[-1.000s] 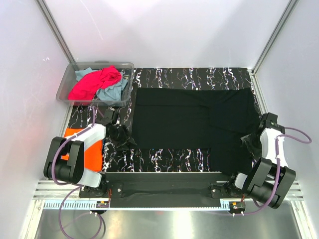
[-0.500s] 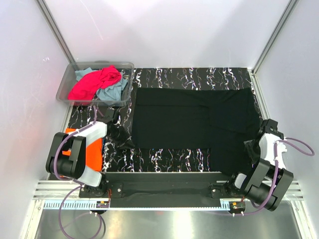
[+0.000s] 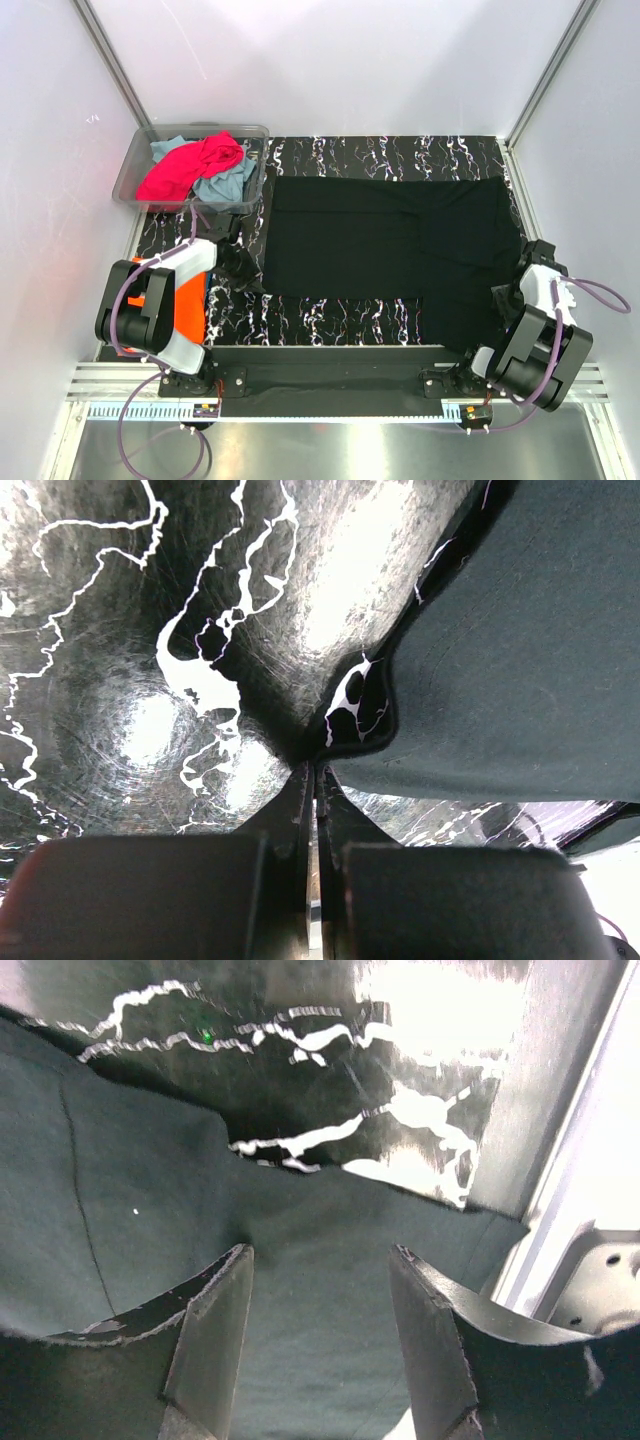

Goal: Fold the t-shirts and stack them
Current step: Fold the tshirt

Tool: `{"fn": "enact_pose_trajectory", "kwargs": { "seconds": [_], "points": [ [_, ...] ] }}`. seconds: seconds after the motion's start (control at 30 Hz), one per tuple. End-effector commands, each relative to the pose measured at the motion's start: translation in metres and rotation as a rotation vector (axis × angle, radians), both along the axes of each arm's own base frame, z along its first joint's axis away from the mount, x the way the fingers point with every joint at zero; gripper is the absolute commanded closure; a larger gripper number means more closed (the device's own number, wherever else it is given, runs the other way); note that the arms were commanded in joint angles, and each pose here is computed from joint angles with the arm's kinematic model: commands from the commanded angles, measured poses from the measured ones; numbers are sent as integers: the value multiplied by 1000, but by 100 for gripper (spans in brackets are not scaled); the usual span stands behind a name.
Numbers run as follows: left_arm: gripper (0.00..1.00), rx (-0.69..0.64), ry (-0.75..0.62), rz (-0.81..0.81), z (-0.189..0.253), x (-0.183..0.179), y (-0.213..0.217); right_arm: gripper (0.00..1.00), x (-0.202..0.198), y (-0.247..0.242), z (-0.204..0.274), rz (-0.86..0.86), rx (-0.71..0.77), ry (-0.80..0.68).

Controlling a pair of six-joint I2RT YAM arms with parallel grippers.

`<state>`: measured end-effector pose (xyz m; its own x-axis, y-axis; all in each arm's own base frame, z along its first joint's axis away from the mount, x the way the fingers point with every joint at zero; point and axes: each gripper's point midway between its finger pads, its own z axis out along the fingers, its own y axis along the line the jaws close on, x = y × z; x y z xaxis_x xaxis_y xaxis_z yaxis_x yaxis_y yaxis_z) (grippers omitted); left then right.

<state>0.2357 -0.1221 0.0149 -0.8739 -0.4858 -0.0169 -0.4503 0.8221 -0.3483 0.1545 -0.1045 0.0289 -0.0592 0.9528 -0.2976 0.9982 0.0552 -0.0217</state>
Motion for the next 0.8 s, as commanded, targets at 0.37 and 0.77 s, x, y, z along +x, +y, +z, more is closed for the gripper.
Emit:
{"fn": "enact_pose_trajectory", "kwargs": {
  "seconds": [0.37,0.77],
  "points": [
    [100,39,-78,-4,17,11,7,49,25,-34,-10,17,-87,16],
    [100,54,-129,-5,29,7,12,98,16,-25,4,70,-71,22]
  ]
}}
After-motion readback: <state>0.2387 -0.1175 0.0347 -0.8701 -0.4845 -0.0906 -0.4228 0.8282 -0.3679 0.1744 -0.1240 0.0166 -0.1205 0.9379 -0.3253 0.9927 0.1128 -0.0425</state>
